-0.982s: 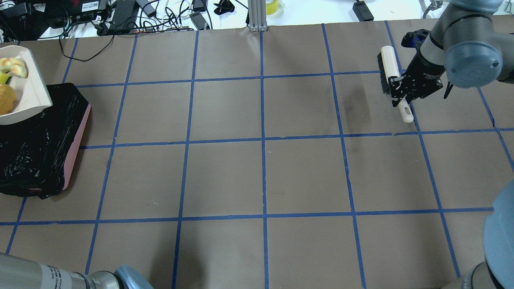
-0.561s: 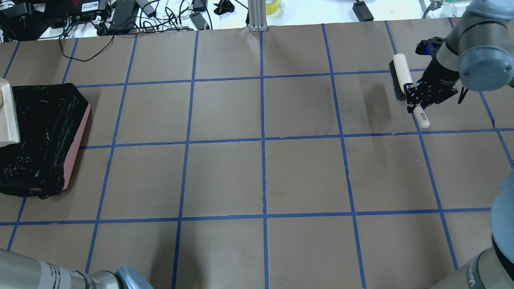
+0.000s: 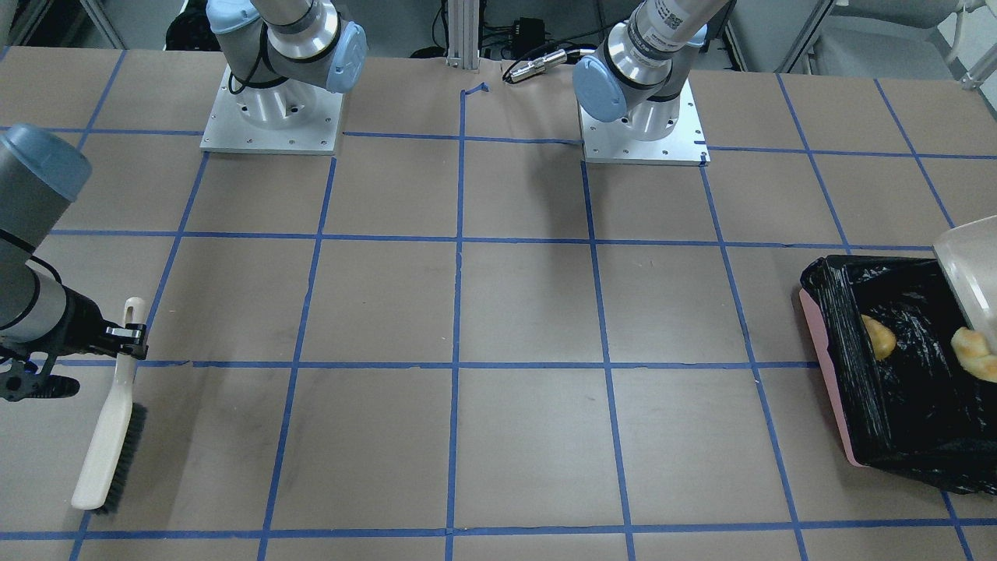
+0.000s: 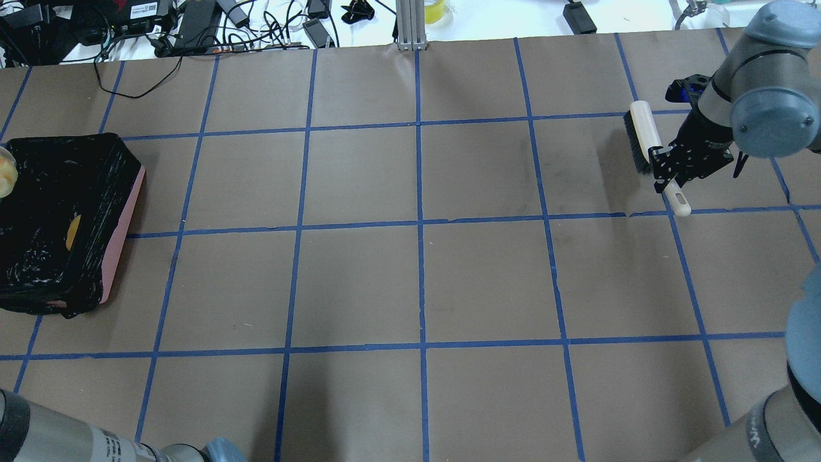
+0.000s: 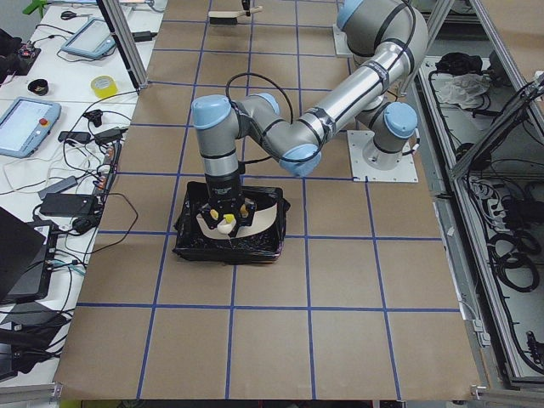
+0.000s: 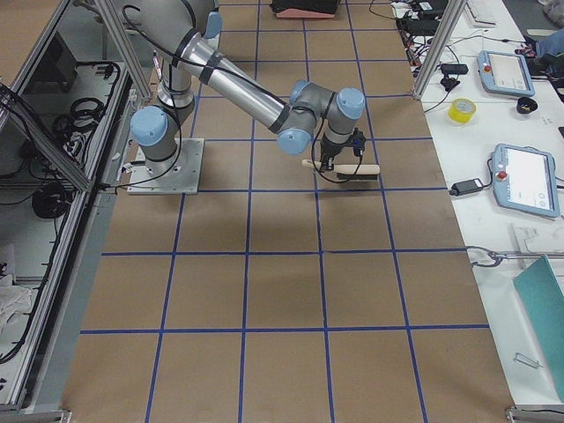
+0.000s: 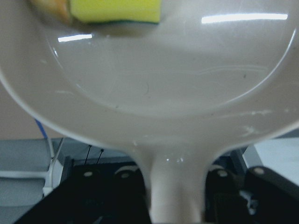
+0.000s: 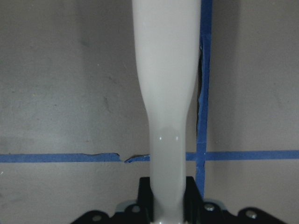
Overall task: Sweep and dump trash into bin
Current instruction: 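Tilt the dustpan over the bin with the left gripper to dump the items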
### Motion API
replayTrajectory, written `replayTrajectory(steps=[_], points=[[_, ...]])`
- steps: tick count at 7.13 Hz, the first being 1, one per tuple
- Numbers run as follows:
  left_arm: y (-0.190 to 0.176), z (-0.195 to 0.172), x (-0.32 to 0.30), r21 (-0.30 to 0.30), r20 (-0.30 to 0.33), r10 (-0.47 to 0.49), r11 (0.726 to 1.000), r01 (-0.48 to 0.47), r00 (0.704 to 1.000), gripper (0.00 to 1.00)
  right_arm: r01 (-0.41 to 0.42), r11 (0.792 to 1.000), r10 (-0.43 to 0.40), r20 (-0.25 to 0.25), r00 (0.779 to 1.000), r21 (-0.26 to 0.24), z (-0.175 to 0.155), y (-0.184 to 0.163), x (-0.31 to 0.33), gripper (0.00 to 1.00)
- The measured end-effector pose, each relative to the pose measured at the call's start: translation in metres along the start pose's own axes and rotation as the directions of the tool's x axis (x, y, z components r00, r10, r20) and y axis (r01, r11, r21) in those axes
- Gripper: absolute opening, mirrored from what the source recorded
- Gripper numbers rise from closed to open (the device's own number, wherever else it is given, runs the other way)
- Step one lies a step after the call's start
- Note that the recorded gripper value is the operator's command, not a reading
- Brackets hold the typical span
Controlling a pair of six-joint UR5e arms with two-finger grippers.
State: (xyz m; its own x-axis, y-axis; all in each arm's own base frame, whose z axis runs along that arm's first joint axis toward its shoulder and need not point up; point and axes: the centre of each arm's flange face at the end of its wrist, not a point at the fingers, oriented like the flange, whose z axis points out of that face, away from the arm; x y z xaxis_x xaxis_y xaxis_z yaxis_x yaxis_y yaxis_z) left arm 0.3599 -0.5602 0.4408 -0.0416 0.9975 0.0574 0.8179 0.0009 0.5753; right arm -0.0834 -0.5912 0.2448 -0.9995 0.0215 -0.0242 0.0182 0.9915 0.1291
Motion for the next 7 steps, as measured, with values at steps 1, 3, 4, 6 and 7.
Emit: replayTrajectory(steps=[1,3,4,6,7], points=[[-0.017,-0.016,-0.005,-0.086,0.042,0.020,0.996,-0.016,0.999,0.00,-0.001,1.000,0.001,-0.006,1.000,-0.004,0.002,0.000,0.001,0.00],[-0.039,-0.025,-0.001,-0.179,0.097,0.030,0.984,-0.012,0.995,0.00,-0.002,1.000,0.002,-0.007,1.000,-0.013,0.008,-0.001,0.002,0.00],[-0.043,-0.028,0.003,-0.192,0.106,0.030,0.981,-0.009,0.994,0.00,-0.002,1.000,0.002,-0.005,1.000,-0.017,0.011,-0.001,0.002,0.12],[-0.043,-0.035,0.006,-0.194,0.119,0.037,0.981,-0.013,0.992,0.00,-0.003,1.000,0.003,-0.003,1.000,-0.023,0.014,-0.002,0.002,0.46],[-0.042,-0.042,0.005,-0.157,0.141,0.058,0.987,-0.036,0.988,0.00,-0.004,1.000,0.004,-0.003,1.000,-0.023,0.014,-0.002,0.002,0.51]])
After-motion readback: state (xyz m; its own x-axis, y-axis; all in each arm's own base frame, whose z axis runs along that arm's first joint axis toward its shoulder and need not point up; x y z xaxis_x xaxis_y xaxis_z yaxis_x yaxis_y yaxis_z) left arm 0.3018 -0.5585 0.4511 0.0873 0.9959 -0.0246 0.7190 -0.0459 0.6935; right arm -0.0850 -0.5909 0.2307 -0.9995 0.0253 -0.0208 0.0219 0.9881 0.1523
